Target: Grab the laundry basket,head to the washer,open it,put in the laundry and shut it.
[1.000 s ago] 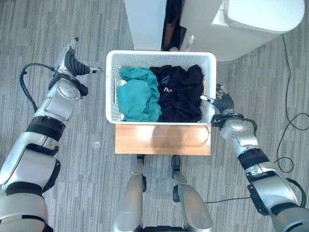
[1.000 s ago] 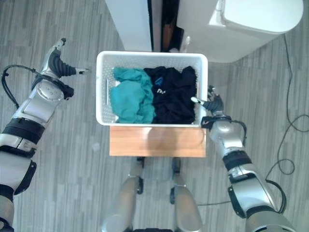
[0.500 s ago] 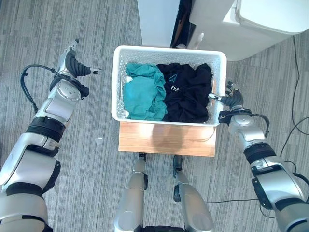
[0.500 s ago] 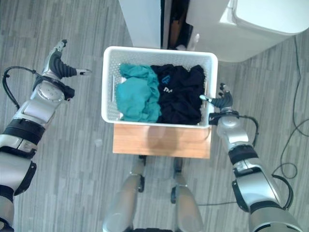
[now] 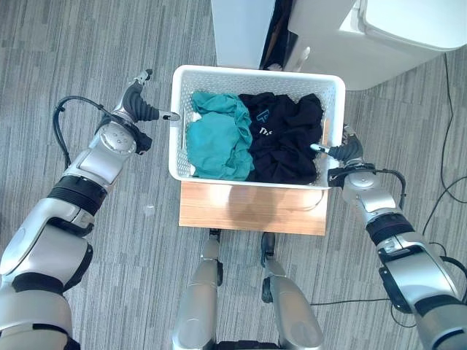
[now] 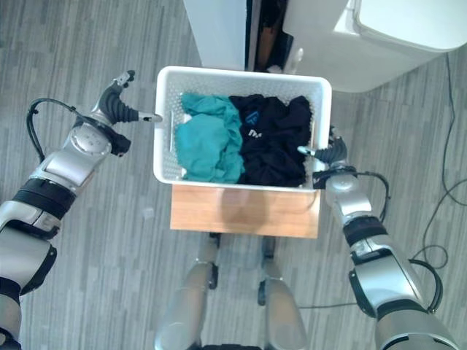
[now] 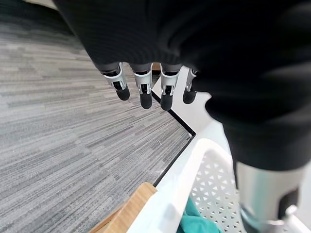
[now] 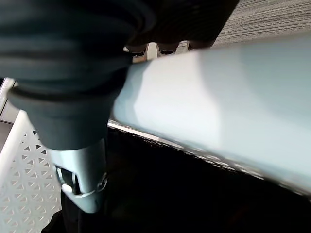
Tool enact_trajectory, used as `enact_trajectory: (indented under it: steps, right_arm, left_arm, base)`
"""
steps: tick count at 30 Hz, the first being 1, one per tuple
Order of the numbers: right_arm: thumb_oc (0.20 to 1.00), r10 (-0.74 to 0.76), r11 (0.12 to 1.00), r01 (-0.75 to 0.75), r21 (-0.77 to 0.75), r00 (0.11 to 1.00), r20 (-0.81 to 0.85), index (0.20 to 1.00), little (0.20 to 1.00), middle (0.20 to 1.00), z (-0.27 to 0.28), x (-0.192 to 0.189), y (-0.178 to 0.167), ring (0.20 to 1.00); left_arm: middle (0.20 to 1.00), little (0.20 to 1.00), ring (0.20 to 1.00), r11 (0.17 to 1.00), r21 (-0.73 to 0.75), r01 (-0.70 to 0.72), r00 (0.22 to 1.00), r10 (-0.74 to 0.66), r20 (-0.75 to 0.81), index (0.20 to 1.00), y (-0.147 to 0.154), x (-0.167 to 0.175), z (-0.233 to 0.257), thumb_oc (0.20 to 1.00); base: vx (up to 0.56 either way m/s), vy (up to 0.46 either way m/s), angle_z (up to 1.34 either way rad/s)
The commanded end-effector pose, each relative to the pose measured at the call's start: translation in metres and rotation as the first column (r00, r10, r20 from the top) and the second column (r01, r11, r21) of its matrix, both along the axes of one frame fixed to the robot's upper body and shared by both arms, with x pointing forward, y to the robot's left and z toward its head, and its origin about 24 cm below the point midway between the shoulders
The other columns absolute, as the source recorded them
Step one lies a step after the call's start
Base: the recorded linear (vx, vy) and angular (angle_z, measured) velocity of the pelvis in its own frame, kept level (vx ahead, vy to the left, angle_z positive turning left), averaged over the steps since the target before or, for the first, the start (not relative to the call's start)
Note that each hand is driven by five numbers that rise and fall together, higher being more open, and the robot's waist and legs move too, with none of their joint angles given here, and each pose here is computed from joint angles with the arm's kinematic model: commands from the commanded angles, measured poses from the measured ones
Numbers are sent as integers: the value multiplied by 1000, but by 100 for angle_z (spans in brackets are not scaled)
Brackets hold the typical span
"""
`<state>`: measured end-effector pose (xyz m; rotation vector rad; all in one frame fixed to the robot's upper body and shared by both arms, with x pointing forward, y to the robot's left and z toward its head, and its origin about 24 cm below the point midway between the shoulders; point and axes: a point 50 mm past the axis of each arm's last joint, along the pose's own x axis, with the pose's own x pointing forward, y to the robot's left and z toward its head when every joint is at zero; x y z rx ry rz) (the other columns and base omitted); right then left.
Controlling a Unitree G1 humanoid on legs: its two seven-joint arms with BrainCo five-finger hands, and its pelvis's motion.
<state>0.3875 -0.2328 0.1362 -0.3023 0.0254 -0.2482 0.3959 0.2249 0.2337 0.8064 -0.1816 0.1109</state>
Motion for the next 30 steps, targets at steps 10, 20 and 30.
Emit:
enact_trajectory:
  steps: [10, 20, 30]
  right_arm:
    - [1000, -33, 999, 35, -33, 997, 63, 1000, 1000, 1000, 22, 1, -13, 1000]
    - [1000, 9, 998, -1, -68, 994, 105, 1000, 1000, 1000, 30, 7, 9, 1000]
    - [1000, 54, 996, -48, -81, 996, 76, 1000, 1000, 1000, 19, 8, 24, 1000]
  left_arm:
    - [1000, 1000, 1000, 999, -36, 27, 989, -32, -142, 1000, -20, 0, -56, 1000]
    - [1000, 1000, 1000, 989, -109, -102, 977, 79, -200, 1000, -36, 13, -83, 1000]
    - [1000, 1000, 1000, 992, -75, -99, 993, 93, -77, 1000, -44, 23, -37, 1000]
  base:
    - [0, 0, 0]
    - [-9, -17, -5]
    - [3, -10, -3]
